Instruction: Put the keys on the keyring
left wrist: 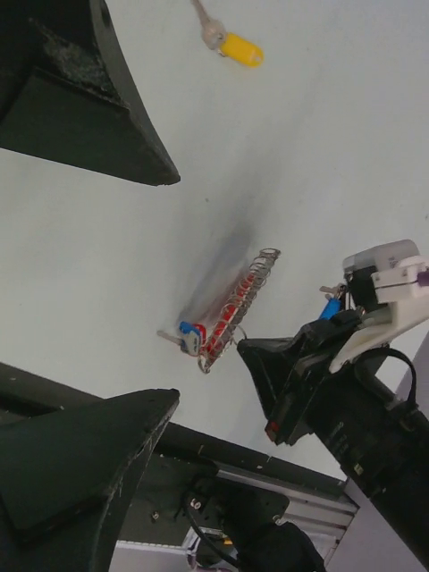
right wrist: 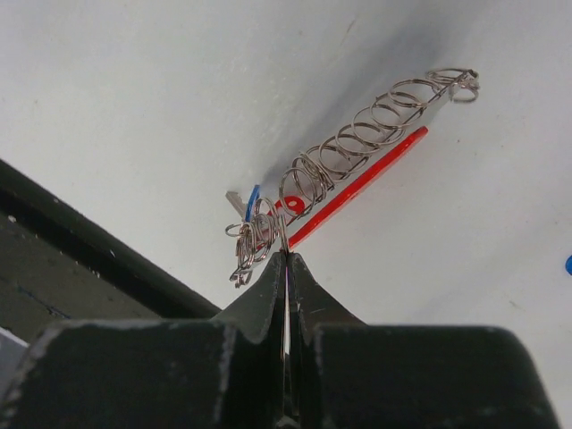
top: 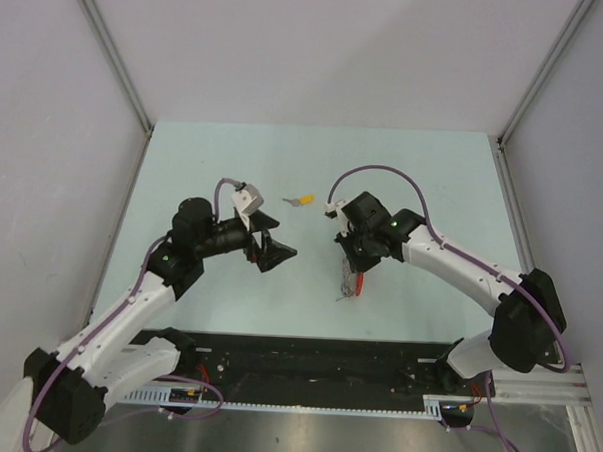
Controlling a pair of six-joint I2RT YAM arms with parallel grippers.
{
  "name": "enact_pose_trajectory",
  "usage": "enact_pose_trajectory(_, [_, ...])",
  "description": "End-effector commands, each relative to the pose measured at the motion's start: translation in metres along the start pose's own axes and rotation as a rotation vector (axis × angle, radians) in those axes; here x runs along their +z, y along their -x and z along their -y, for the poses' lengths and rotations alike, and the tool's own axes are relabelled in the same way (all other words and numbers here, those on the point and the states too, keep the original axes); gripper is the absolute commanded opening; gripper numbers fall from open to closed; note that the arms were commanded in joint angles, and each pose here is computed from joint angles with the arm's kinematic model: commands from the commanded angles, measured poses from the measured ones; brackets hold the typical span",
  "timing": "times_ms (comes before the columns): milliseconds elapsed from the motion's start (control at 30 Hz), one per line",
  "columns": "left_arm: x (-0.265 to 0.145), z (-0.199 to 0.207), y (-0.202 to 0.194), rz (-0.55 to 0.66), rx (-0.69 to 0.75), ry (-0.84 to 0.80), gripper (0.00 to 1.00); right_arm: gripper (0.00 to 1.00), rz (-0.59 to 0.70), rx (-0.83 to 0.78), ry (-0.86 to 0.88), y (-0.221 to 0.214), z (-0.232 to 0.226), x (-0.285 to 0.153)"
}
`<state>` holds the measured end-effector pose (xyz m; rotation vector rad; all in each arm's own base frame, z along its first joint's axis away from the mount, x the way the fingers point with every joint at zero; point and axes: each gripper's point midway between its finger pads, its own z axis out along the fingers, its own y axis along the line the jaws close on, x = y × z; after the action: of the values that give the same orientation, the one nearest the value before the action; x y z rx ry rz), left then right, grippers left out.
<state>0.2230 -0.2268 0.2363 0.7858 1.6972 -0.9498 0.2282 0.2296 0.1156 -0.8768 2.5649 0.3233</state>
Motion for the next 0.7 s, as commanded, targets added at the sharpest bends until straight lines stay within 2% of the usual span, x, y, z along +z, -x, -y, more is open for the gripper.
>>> enact_pose_trajectory(0, [0.025,0.005,0.026,0.103,0.167,-0.121,1.0,0.0,0.092,-0.13,0.076,0.018,-0.013,-0.037])
enact_pose_trajectory(100, [0.04,0.007,0.021,0.105,0.174,-0.141,1.0,0.0,0.126,-0.198,0.092,0.02,-0.019,-0.048])
enact_pose_trajectory(333, [0.055,0.037,0.011,0.252,0.193,-0.245,0.98,0.0,0.256,-0.351,0.158,0.03,-0.037,-0.08])
enact_pose_trajectory(433, [0.055,0.047,0.005,0.247,0.189,-0.31,0.97,0.0,0.278,-0.411,0.181,0.029,-0.043,-0.088])
enact_pose_trajectory(500, [0.055,0.05,-0.004,0.196,0.181,-0.338,0.95,0.0,0.29,-0.456,0.175,0.026,-0.045,-0.095])
enact_pose_trajectory(667, [0.052,0.056,0.016,0.182,0.228,-0.354,0.93,0.0,0.325,-0.509,0.184,0.027,-0.05,-0.111])
